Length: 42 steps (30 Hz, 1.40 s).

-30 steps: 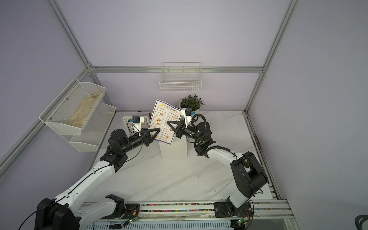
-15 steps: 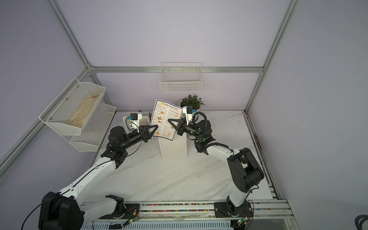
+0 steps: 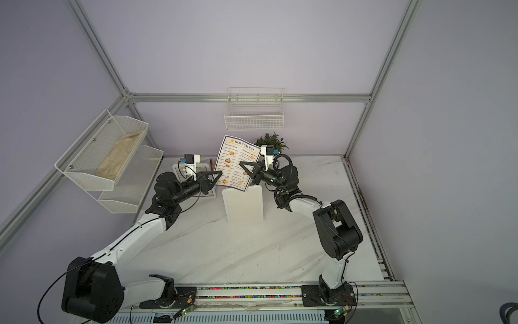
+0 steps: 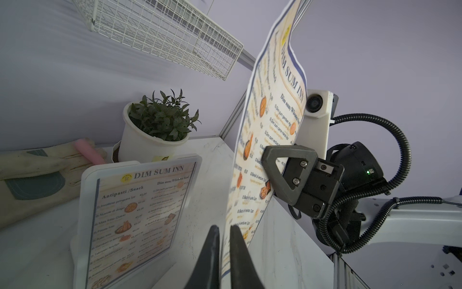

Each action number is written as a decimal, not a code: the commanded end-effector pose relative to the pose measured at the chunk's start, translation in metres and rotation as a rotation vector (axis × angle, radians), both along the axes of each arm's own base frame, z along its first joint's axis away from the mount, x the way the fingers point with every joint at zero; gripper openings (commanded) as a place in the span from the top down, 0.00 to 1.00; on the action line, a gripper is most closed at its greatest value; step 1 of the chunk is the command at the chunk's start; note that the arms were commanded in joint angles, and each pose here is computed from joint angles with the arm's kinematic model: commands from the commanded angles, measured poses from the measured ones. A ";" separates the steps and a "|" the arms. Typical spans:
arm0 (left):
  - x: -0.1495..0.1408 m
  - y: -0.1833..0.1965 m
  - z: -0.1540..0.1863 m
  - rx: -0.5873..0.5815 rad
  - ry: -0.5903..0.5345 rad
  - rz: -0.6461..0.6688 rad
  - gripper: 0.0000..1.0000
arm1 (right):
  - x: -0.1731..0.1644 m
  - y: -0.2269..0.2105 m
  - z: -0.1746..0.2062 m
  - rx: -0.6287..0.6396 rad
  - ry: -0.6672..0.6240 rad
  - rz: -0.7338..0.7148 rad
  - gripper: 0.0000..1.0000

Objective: Insert the menus into the narrow rack
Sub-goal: Insert the menu into the narrow rack.

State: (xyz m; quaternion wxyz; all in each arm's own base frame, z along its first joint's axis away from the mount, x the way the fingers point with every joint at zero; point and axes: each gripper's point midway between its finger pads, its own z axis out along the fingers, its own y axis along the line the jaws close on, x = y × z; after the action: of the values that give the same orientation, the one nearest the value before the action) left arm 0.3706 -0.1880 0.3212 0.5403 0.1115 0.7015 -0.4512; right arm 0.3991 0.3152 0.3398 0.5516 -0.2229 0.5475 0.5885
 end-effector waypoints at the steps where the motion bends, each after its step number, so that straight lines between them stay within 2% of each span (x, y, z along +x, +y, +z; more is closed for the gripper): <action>1: 0.001 -0.002 0.046 -0.045 -0.104 -0.029 0.88 | -0.007 -0.002 0.026 0.047 -0.075 0.030 1.00; 18: 0.014 -0.001 0.043 -0.046 -0.090 -0.031 0.86 | 0.017 0.006 0.014 0.059 -0.031 0.045 1.00; 42: 0.016 -0.001 0.039 -0.055 -0.078 -0.041 0.86 | 0.018 0.001 0.018 0.066 0.070 0.024 1.00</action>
State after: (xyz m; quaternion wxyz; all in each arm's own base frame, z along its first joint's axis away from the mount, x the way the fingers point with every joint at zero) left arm 0.3852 -0.1898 0.3239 0.5282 0.1093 0.6976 -0.4716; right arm 0.4225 0.3238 0.3371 0.5209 -0.1953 0.5556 0.6179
